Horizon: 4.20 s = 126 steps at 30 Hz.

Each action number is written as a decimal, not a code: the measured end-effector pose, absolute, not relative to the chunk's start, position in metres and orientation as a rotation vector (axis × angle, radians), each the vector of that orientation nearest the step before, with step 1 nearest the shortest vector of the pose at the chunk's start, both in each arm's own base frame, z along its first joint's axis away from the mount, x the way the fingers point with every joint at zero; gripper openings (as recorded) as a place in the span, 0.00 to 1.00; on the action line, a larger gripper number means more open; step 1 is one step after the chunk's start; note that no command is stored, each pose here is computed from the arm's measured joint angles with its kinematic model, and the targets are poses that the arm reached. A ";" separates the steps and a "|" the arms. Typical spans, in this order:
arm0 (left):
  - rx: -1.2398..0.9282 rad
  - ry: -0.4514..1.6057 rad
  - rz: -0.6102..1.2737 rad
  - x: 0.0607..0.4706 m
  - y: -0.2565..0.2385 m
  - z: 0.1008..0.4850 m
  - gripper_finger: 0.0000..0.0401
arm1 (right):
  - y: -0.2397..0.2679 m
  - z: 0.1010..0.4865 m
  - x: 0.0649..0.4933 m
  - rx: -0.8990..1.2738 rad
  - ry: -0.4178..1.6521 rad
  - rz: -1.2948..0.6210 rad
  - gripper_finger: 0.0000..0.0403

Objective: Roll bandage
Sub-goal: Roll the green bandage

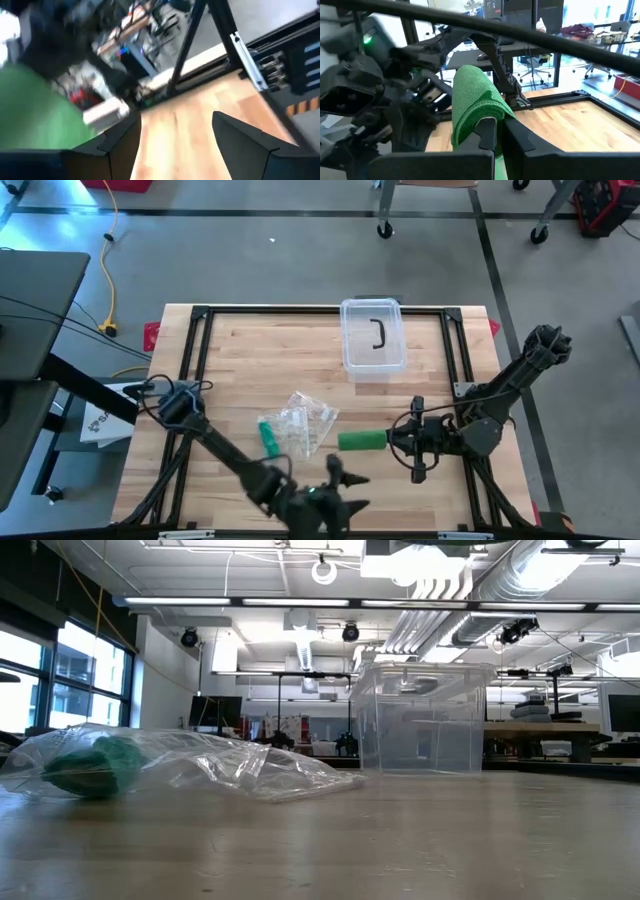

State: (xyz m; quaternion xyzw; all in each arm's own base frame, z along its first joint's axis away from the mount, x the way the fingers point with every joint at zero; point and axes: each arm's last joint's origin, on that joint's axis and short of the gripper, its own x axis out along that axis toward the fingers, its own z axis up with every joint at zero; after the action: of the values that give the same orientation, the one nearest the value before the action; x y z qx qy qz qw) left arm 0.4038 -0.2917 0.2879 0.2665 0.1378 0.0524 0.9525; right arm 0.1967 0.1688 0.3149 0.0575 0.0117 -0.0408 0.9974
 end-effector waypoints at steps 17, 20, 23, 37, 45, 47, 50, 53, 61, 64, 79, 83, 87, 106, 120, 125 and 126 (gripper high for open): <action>0.001 0.317 0.441 0.370 -0.300 0.269 0.56 | 0.169 0.316 0.194 0.101 0.017 -0.091 0.00; 0.000 0.326 0.570 0.365 -0.285 0.262 0.55 | 0.170 0.316 0.194 0.107 0.017 -0.088 0.00; -0.014 0.322 0.647 0.356 -0.278 0.256 0.57 | 0.171 0.316 0.193 0.103 0.017 -0.082 0.00; 0.021 0.408 0.514 0.380 -0.270 0.261 0.59 | 0.171 0.316 0.193 0.080 0.019 -0.084 0.00; 0.019 0.444 0.436 0.388 -0.267 0.263 0.59 | 0.172 0.316 0.192 0.084 0.019 -0.076 0.00; 0.007 0.453 0.409 0.384 -0.273 0.263 0.59 | 0.172 0.316 0.192 0.086 0.019 -0.075 0.00; 0.020 0.406 0.426 0.372 -0.287 0.260 0.59 | 0.172 0.316 0.192 0.085 0.020 -0.069 0.00; 0.017 0.321 0.505 0.361 -0.296 0.250 0.59 | 0.172 0.316 0.192 0.084 0.020 -0.068 0.00; -0.037 0.188 0.518 0.377 -0.285 0.225 0.59 | 0.173 0.316 0.192 0.077 0.020 -0.067 0.00; -0.045 0.143 0.513 0.381 -0.283 0.226 0.59 | 0.173 0.316 0.192 0.077 0.020 -0.067 0.00; 0.086 0.198 0.507 0.410 -0.243 0.224 0.49 | 0.173 0.316 0.192 0.078 0.022 -0.038 0.00; 0.202 0.233 0.487 0.421 -0.227 0.225 0.23 | 0.176 0.316 0.189 0.106 0.020 -0.017 0.00; 0.302 0.269 0.416 0.435 -0.207 0.226 0.03 | 0.185 0.317 0.182 0.123 0.018 0.061 0.00; 0.782 0.216 0.495 0.431 -0.159 0.307 0.00 | 0.251 0.259 0.188 0.124 0.106 0.262 0.00; 0.856 0.070 0.365 0.364 -0.254 0.369 0.00 | 0.225 0.251 0.217 0.188 0.120 0.000 0.00; 0.912 0.206 0.518 0.362 -0.249 0.364 0.00 | 0.230 0.265 0.218 0.060 0.009 0.137 0.00; 0.916 0.231 0.535 0.363 -0.246 0.360 0.00 | 0.231 0.269 0.217 0.042 -0.018 0.158 0.00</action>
State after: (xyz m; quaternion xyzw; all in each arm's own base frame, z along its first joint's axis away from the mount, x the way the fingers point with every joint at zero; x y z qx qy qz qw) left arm 0.3635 -0.2458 0.3595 0.4357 0.1101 0.2548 0.8562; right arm 0.2168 0.2314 0.2687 0.0210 -0.0091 0.0787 0.9966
